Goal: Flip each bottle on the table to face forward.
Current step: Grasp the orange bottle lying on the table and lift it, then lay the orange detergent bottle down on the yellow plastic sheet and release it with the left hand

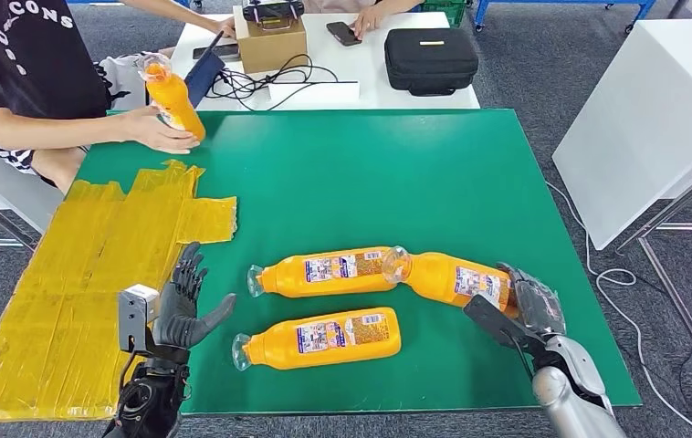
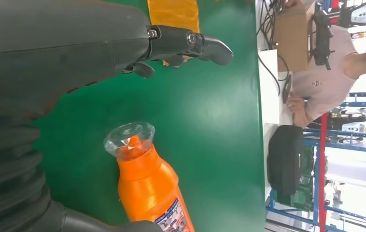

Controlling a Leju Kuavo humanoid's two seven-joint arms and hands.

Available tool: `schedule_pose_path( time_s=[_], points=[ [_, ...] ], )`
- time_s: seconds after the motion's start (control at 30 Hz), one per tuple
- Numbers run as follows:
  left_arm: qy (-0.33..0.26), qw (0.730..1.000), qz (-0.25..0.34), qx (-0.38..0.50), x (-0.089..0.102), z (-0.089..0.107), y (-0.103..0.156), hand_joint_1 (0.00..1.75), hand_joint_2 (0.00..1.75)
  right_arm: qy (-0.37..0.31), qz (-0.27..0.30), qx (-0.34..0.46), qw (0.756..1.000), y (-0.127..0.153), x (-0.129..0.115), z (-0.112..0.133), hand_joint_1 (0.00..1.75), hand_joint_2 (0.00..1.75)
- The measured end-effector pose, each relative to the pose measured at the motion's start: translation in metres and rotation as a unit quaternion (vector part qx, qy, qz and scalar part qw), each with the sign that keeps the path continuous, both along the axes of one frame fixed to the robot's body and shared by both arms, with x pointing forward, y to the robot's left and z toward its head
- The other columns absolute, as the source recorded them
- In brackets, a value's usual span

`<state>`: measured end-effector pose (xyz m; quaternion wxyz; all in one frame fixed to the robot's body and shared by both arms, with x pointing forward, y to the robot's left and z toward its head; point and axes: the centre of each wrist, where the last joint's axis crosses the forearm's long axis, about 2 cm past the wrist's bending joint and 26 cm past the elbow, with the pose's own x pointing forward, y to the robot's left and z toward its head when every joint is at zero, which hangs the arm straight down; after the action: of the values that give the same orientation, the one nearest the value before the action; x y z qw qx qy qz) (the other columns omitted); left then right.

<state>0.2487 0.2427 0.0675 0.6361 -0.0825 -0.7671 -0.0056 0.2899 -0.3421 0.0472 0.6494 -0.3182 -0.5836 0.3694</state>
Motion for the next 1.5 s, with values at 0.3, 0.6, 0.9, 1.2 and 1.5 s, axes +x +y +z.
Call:
schedule_pose_path(
  time_s=[0.3, 0.6, 0.9, 1.2, 1.5],
  points=[
    [-0.003, 1.0, 0.0, 0.003, 0.0004, 0.0021, 0.0006, 0.0, 1.75, -0.005, -0.003, 0.014, 1.0, 0.006, -0.0048, -0.0004, 1.75, 1.75],
    [-0.004, 1.0, 0.001, 0.003, 0.0004, 0.0028, 0.0007, 0.0, 1.75, -0.006, -0.003, 0.017, 1.0, 0.0082, -0.0051, -0.0002, 1.75, 1.75],
    [-0.005, 1.0, 0.001, 0.003, 0.0004, 0.0029, 0.0007, 0.0, 1.75, -0.006, -0.003, 0.018, 1.0, 0.0087, -0.0051, -0.0002, 1.75, 1.75],
    [-0.005, 1.0, 0.001, 0.003, 0.0003, 0.0031, 0.0007, 0.0, 1.75, -0.007, -0.003, 0.019, 1.0, 0.0095, -0.0053, -0.0001, 1.75, 1.75],
    [-0.005, 1.0, 0.001, 0.003, 0.0003, 0.0031, 0.0007, 0.0, 1.75, -0.006, -0.003, 0.02, 1.0, 0.0099, -0.0054, -0.0003, 1.75, 1.75]
  ],
)
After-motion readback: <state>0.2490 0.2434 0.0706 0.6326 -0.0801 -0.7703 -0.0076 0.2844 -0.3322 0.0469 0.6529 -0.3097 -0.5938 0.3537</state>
